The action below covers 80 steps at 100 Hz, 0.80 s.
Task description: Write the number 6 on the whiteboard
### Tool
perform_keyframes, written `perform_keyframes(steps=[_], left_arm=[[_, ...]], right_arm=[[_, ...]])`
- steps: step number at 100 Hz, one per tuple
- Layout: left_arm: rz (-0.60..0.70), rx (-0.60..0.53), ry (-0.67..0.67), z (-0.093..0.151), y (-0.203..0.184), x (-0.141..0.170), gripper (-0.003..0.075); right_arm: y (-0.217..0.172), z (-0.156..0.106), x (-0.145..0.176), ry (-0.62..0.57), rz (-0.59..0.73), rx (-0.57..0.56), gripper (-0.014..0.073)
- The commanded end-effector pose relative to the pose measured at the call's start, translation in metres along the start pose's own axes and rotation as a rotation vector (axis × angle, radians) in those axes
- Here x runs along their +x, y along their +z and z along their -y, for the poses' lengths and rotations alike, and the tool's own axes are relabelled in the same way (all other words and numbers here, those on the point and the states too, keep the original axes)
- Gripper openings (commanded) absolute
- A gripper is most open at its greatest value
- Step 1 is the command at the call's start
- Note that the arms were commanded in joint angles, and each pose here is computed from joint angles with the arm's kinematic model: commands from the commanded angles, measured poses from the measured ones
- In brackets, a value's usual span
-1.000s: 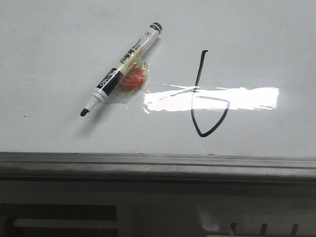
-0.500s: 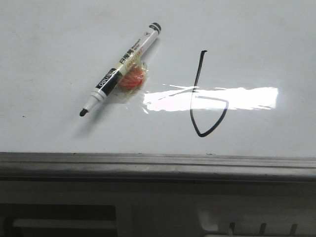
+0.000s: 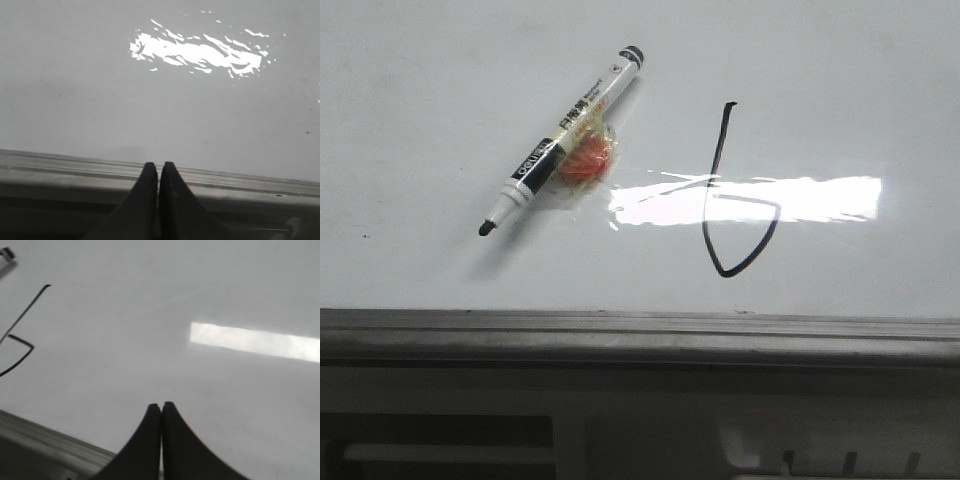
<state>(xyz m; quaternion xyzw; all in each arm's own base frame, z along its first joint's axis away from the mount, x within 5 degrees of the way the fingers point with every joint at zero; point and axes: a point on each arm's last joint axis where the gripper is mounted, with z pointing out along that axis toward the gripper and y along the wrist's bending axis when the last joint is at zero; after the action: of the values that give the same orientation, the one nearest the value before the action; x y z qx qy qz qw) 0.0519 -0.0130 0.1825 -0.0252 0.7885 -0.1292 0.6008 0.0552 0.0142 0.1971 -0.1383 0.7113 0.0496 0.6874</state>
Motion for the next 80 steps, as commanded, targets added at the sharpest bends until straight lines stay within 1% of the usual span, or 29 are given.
perform_keyframes(steps=[1, 3, 18, 80], left_arm=[[0.031, -0.01, -0.01, -0.004, 0.003, 0.009, -0.0019], [0.031, -0.01, -0.01, -0.004, 0.003, 0.009, -0.0019], [0.031, -0.01, -0.01, -0.004, 0.003, 0.009, -0.0019], [0.031, -0.009, -0.014, -0.004, 0.003, 0.009, -0.0019]], right_arm=[[0.002, 0.002, 0.003, 0.026, 0.02, 0.044, -0.0053], [0.002, 0.002, 0.005, 0.026, 0.016, 0.051, -0.0053], [-0.003, 0.004, 0.026, 0.035, -0.201, 0.084, -0.0053], [-0.003, 0.004, 0.024, 0.028, -0.184, 0.084, -0.0053]])
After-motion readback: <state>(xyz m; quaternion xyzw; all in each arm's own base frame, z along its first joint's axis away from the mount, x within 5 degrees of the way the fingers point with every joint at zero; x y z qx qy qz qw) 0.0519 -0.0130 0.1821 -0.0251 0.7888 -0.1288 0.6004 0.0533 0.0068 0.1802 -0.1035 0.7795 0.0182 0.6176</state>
